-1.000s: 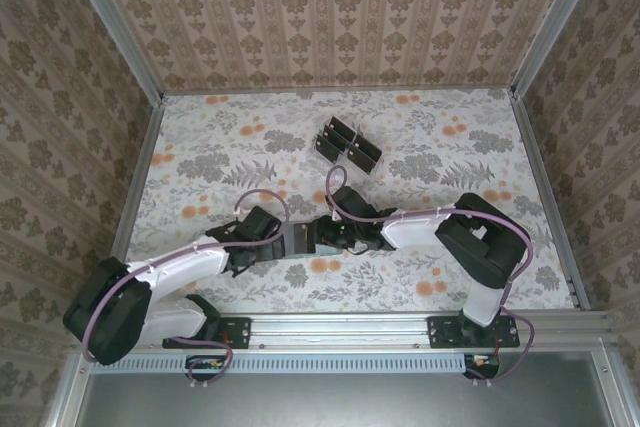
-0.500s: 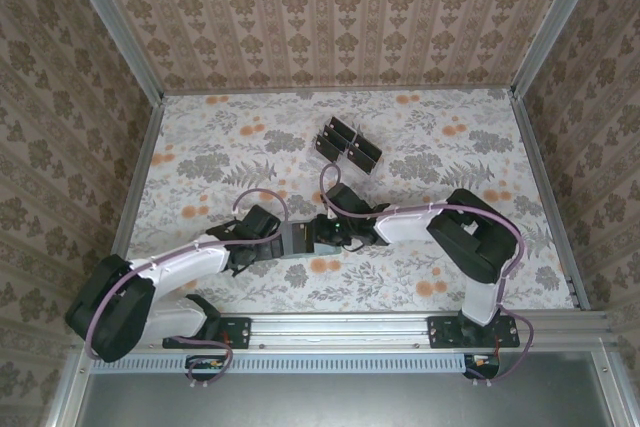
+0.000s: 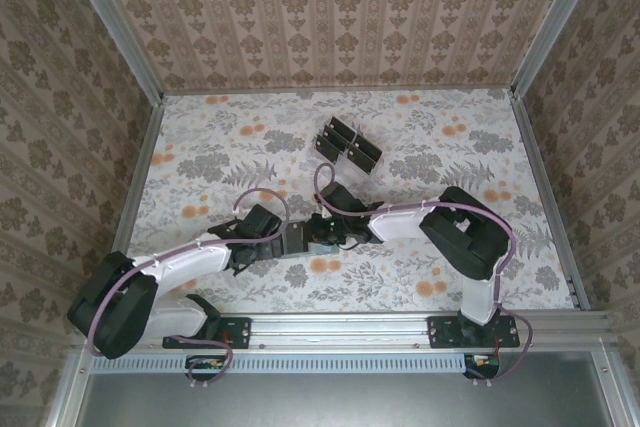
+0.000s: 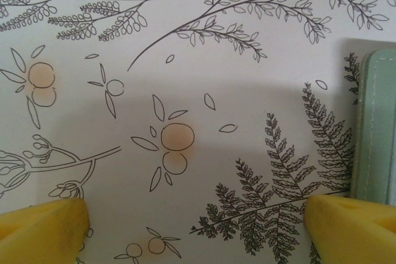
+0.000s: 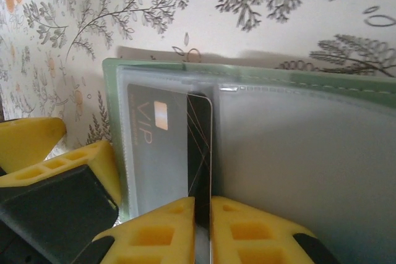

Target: Put the credit cards into the card holder

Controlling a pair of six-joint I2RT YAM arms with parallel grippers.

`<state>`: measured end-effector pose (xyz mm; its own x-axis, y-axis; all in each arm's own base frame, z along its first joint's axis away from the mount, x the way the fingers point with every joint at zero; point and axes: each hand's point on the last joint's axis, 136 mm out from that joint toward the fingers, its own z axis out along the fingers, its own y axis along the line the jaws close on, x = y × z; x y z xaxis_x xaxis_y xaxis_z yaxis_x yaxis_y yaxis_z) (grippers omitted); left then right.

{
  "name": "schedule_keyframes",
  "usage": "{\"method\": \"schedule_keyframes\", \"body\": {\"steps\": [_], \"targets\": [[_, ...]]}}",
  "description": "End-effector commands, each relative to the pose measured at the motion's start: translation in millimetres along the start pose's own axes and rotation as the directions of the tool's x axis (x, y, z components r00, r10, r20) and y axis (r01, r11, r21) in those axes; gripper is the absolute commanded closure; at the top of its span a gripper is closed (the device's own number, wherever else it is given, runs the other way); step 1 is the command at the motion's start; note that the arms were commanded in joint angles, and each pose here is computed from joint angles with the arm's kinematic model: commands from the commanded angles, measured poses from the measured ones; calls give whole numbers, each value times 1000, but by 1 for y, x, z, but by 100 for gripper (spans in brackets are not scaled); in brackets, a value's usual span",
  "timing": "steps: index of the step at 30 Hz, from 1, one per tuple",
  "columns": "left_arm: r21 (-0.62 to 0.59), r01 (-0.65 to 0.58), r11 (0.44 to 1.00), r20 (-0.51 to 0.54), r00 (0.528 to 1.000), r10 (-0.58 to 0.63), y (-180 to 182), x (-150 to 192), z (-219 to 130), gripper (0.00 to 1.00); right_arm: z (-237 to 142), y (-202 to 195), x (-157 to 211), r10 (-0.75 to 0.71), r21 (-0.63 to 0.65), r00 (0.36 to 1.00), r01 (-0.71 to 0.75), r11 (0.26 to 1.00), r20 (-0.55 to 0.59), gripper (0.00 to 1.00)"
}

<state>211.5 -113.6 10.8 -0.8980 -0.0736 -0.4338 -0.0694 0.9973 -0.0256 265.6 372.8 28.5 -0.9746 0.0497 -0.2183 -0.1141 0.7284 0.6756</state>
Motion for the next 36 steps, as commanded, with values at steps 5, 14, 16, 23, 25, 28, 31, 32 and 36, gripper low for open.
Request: {"method": "schedule_keyframes", "body": {"steps": [5,14,16,23,25,28,31,32,36], "targets": [[37,0,999,-41,999,1,-5,11,13,0,12,12,8,-8,-21,999,7,1000,-42,89],[37,-1,999,-31,1000,2,-6,8,9,0,-2,14,7,-40,6,999,41,999,-32,65],[35,2,999,-21,1000,-1,-5,5,5,0,-9,17,5,-55,7,998,55,998,-22,58],[22,67,997,29,997,-68,9,-9,-12,0,-31,30,-4,-100,-7,995,100,995,4,46],[22,86,996,48,995,-87,14,-13,-17,0,-37,31,-7,-114,2,993,114,993,13,46],[32,104,994,69,992,-106,18,-18,-25,0,-45,27,-11,-139,38,990,138,990,25,46],[51,106,993,84,990,-110,17,-24,-32,0,-52,19,-15,-184,107,982,180,978,29,46],[57,103,993,88,990,-108,16,-25,-33,0,-54,17,-17,-208,133,978,203,970,25,46],[98,86,992,90,991,-95,7,-30,-37,0,-59,10,-23,-285,218,959,278,936,1,46]]}}
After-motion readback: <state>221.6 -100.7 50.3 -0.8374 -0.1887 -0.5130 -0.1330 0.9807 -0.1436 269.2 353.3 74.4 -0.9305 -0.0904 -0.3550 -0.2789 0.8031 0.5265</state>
